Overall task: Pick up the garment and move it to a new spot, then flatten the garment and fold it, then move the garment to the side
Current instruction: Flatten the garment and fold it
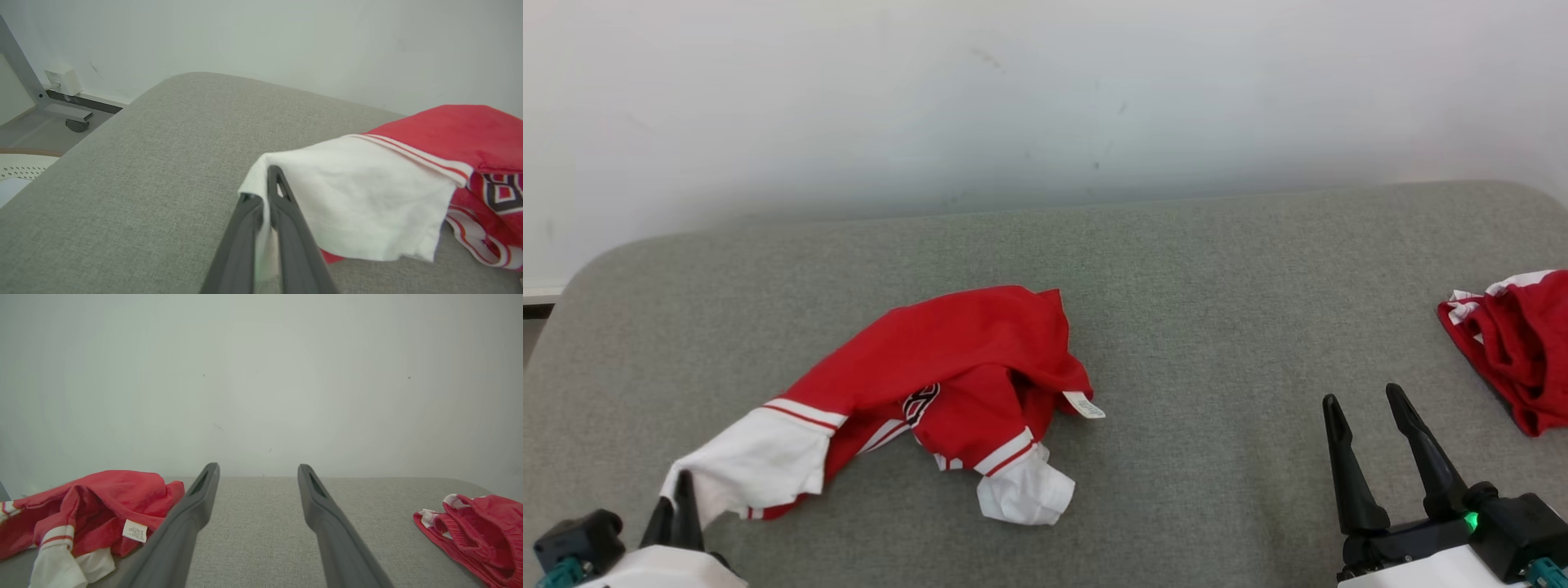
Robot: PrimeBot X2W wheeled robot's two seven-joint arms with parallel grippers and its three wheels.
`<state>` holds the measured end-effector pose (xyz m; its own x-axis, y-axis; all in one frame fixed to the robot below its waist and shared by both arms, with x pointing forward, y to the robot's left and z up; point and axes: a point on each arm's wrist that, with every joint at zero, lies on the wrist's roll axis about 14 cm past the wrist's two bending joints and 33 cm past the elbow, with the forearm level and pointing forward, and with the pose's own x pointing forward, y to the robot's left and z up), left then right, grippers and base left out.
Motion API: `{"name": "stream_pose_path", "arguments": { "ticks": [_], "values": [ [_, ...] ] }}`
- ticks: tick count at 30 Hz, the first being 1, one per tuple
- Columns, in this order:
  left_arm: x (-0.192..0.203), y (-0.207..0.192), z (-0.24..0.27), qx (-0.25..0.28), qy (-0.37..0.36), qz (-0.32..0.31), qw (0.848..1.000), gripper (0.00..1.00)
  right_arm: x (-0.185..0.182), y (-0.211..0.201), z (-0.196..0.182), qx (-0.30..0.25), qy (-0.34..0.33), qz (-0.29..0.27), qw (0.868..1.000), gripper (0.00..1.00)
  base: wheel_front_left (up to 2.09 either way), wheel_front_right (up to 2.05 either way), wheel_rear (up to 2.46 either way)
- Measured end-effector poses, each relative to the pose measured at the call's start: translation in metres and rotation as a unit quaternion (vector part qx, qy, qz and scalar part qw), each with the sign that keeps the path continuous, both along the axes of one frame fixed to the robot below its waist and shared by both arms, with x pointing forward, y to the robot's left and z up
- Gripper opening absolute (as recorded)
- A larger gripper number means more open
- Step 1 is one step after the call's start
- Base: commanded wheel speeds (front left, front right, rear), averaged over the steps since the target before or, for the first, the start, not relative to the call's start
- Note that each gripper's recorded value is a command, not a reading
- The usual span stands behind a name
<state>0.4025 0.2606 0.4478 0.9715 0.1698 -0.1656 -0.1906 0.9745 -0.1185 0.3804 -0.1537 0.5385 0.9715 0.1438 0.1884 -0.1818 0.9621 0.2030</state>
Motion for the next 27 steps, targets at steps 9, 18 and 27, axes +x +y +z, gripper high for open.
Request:
{"name": "stream_pose_path", "arguments": {
  "ticks": [9,18,27],
  "values": [
    [-0.005,-0.017,0.005,-0.019,-0.017,-0.020,0.999,1.00,-0.002,0.010,0.006,0.000,-0.009,0.015,1.000,1.00,0.00,0.00,0.00],
    [-0.004,-0.038,0.038,-0.020,-0.076,-0.040,0.996,1.00,-0.006,0.013,0.009,0.003,-0.013,0.017,1.000,1.00,0.00,0.00,0.00],
    [-0.013,-0.054,0.050,-0.030,-0.104,-0.050,0.993,1.00,-0.001,0.043,-0.022,-0.040,0.032,0.078,0.996,1.00,0.00,0.00,0.00]
  ]
}}
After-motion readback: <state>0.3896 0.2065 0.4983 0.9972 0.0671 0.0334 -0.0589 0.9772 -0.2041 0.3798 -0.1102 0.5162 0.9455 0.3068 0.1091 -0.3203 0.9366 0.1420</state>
